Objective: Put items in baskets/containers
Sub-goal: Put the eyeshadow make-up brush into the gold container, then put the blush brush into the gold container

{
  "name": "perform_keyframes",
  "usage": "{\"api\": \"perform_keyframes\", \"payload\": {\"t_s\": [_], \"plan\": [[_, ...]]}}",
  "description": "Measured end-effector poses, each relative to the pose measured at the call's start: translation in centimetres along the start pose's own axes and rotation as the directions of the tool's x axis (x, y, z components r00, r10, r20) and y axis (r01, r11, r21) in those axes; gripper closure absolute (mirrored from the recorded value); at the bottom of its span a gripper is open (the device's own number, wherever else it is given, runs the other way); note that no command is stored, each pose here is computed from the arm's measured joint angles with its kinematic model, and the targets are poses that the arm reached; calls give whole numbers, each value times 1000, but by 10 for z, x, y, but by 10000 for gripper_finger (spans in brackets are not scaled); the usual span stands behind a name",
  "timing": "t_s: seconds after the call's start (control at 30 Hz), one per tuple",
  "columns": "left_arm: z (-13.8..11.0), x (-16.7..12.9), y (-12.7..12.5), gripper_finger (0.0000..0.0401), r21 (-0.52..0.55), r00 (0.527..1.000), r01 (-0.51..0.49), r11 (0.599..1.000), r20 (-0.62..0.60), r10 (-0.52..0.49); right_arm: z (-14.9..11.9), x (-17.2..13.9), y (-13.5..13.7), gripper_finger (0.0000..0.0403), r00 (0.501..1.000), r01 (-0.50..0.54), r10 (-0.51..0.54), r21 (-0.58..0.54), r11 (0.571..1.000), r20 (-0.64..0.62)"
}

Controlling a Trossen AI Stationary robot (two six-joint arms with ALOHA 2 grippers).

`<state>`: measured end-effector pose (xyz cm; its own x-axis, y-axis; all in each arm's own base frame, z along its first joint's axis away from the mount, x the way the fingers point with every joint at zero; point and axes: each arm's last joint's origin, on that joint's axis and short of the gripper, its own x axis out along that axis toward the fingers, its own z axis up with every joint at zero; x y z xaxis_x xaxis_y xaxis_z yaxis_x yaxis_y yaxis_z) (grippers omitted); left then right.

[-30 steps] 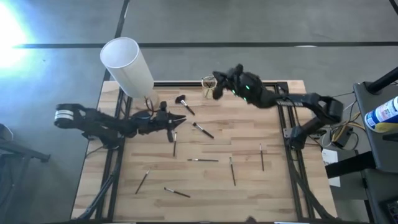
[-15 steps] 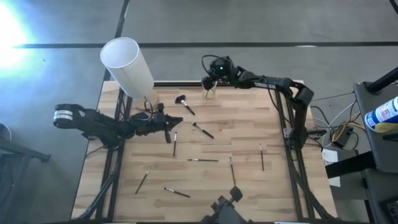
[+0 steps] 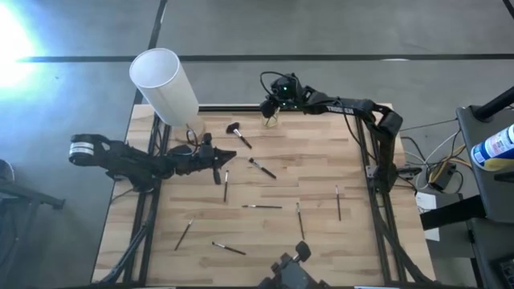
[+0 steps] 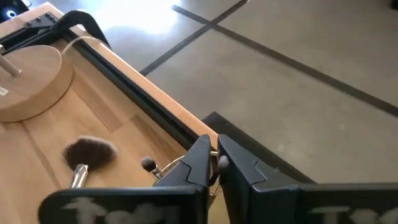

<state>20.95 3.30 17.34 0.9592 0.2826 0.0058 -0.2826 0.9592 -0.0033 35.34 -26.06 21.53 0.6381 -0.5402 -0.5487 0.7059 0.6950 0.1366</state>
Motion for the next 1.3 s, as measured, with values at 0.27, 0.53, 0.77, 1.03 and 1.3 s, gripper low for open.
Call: {"api": "perform_keyframes", "payload": {"t_s": [0.27, 0.53, 0.77, 1.03, 1.3], "plan": [[1, 1, 0, 384, -18, 1000, 0, 1000, 3, 0, -3, 0, -2, 320, 999, 4, -4, 5, 1000, -37], [1, 1, 0, 384, -25, 1000, 0, 1000, -6, 0, 16, -29, 0, 334, 1000, -6, 6, -32, 999, 6], [-2, 1, 0, 384, -22, 999, -1, 1000, -32, 1, 26, -84, 16, 379, 996, -44, 52, -114, 993, 70], [-4, 1, 0, 384, -25, 999, -2, 1000, -46, 1, -23, -140, 34, 394, 979, -116, 145, -194, 974, 146], [-5, 1, 0, 384, -31, 998, -3, 1000, -62, 1, -87, -164, 45, 394, 963, -216, 246, -230, 949, 110]]}}
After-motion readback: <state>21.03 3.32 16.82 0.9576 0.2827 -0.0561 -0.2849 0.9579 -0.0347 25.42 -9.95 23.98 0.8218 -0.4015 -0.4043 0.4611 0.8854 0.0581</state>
